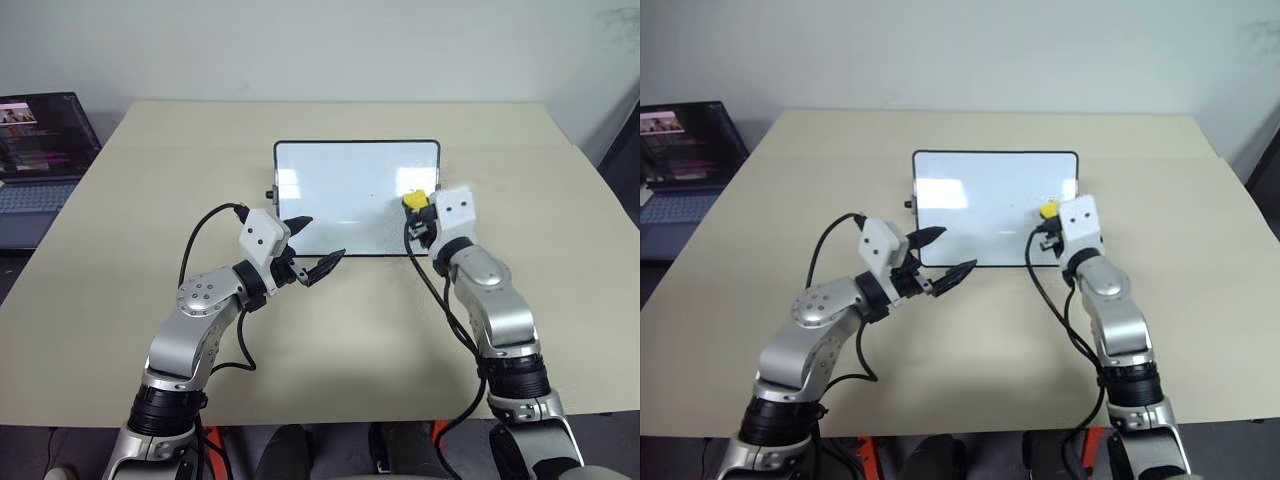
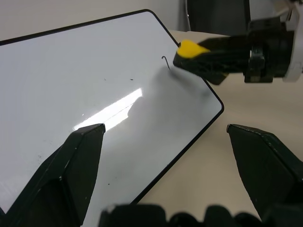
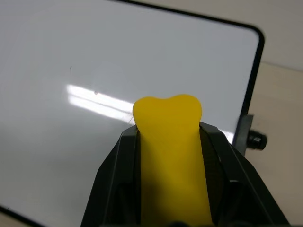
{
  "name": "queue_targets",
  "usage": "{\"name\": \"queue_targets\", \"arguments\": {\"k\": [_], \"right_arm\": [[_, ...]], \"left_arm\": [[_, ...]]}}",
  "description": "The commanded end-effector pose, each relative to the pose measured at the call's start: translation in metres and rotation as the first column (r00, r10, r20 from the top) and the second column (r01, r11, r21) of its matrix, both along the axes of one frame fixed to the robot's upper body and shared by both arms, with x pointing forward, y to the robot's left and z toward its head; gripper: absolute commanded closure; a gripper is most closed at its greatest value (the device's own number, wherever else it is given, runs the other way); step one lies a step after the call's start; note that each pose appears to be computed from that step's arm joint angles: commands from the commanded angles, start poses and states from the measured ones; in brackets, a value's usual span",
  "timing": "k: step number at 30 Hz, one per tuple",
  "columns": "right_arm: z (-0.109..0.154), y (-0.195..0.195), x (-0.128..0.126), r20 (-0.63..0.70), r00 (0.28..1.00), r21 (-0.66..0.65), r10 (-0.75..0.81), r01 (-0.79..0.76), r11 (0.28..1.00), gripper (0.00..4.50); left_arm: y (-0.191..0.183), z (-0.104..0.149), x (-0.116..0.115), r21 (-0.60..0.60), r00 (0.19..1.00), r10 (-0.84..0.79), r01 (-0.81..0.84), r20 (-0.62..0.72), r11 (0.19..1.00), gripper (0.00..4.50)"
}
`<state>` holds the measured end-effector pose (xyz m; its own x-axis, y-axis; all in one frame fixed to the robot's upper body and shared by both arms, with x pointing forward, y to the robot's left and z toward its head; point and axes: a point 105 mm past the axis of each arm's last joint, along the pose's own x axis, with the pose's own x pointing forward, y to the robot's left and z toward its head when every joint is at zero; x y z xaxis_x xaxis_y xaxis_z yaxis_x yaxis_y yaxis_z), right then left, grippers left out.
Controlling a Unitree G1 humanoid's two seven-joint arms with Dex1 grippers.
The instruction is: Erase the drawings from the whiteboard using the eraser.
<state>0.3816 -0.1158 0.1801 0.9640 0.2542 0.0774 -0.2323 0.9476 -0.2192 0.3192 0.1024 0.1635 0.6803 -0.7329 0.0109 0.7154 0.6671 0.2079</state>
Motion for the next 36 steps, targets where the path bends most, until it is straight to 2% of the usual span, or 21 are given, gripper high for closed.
{"name": "queue_targets", "arguments": {"k": [1,11,16,24,36], "right_arm": [[0.026,0.001,0.008,0.098,0.995,0.023,-0.031,0.029,0.999,3.2],[0.018,-0.008,0.035,0.081,0.994,-0.01,-0.071,0.072,0.997,3.2],[0.001,-0.018,0.044,0.001,0.993,-0.021,-0.117,0.117,0.993,3.2],[-0.026,-0.009,0.027,-0.095,0.993,-0.056,-0.077,0.071,0.996,3.2],[-0.068,-0.018,-0.004,-0.25,0.965,-0.123,-0.074,0.044,0.991,3.2]], "left_arm": [[-0.004,0.014,-0.003,-0.012,0.998,-0.016,0.017,0.056,1.0,0.0],[-0.003,0.015,-0.003,-0.009,0.998,-0.016,0.016,0.059,1.0,0.0],[-0.002,0.015,-0.005,-0.007,0.998,-0.013,0.014,0.061,1.0,0.0],[-0.002,0.015,-0.006,-0.005,0.998,-0.016,0.017,0.059,1.0,0.0],[-0.002,0.014,-0.007,-0.004,0.998,-0.019,0.019,0.058,1.0,0.0]]}}
